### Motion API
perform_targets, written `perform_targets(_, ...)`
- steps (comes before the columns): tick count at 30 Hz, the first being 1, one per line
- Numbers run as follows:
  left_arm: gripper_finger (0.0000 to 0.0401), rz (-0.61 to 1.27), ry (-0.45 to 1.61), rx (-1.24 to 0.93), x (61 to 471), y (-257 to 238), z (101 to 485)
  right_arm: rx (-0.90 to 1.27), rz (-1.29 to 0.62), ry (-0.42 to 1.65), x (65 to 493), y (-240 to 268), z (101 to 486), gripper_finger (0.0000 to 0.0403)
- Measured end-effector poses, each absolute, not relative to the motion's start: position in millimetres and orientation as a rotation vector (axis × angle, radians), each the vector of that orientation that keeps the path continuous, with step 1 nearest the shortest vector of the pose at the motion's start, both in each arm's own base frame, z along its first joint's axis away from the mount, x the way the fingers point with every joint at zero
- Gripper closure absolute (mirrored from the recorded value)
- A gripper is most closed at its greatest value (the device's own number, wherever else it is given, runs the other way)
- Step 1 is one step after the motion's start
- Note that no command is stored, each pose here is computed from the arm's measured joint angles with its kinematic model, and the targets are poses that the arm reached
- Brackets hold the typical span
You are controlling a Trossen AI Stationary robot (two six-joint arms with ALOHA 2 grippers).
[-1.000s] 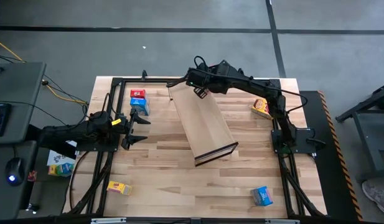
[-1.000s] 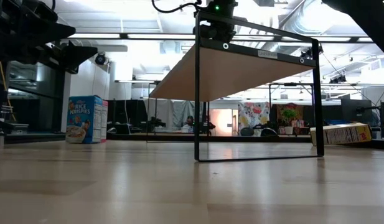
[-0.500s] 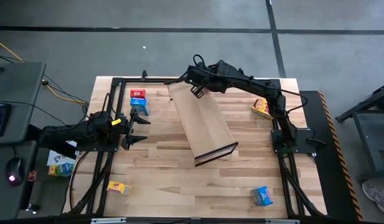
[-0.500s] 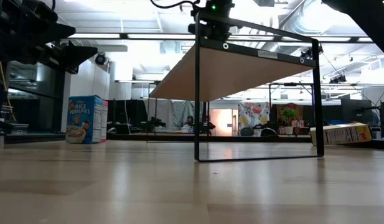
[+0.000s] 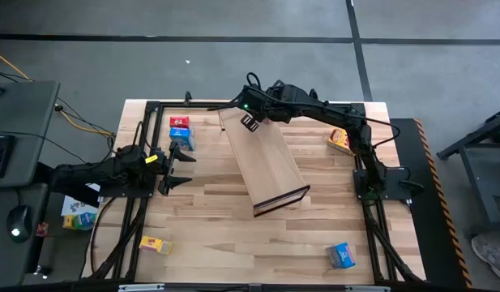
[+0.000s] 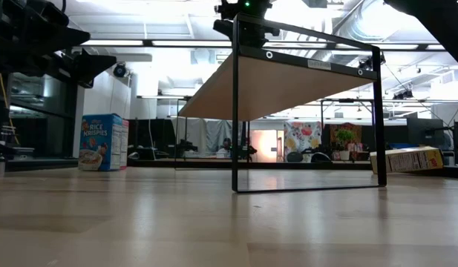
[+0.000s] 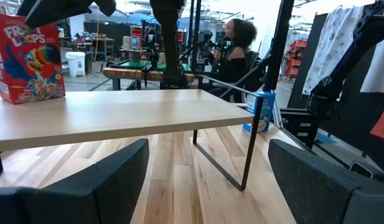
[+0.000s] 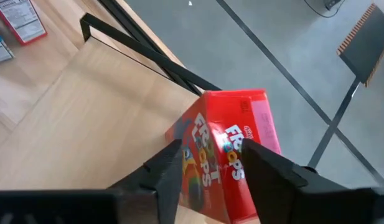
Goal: Stack cereal on shelf
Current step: Put the right red cereal box on the shelf
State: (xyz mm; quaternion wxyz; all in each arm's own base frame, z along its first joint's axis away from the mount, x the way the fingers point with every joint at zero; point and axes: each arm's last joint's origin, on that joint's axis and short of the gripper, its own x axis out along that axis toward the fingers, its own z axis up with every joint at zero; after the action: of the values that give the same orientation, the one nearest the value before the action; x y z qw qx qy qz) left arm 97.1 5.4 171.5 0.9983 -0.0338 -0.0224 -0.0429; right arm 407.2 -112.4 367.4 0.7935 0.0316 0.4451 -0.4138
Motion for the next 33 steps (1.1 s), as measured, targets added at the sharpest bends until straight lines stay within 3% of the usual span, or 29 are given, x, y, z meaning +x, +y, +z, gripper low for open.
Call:
perform_targets(14, 0.0079, -0.086, -0.045, -0.068, 97.1, 5.4, 171.5, -0.010, -0.818, 0.876, 410.3, -112.1, 381.9, 0.0231)
perform_targets(22, 0.0079, -0.086, -0.045, -0.068, 97.1, 5.4, 171.5, -0.046, -0.848, 0.864, 372.5, -103.7, 418.6, 0.0236)
perform_targets(27, 0.0079, -0.086, -0.045, -0.068, 97.0, 5.4, 171.6, -0.051, -0.958, 0.956, 343.5, -101.8, 421.5, 0.0273)
perform_targets(33, 0.0079, -0.086, -0.045, -0.068, 97.0, 5.4, 171.6, -0.020, -1.055, 1.019, 308.9, -107.2, 402.5, 0.0354)
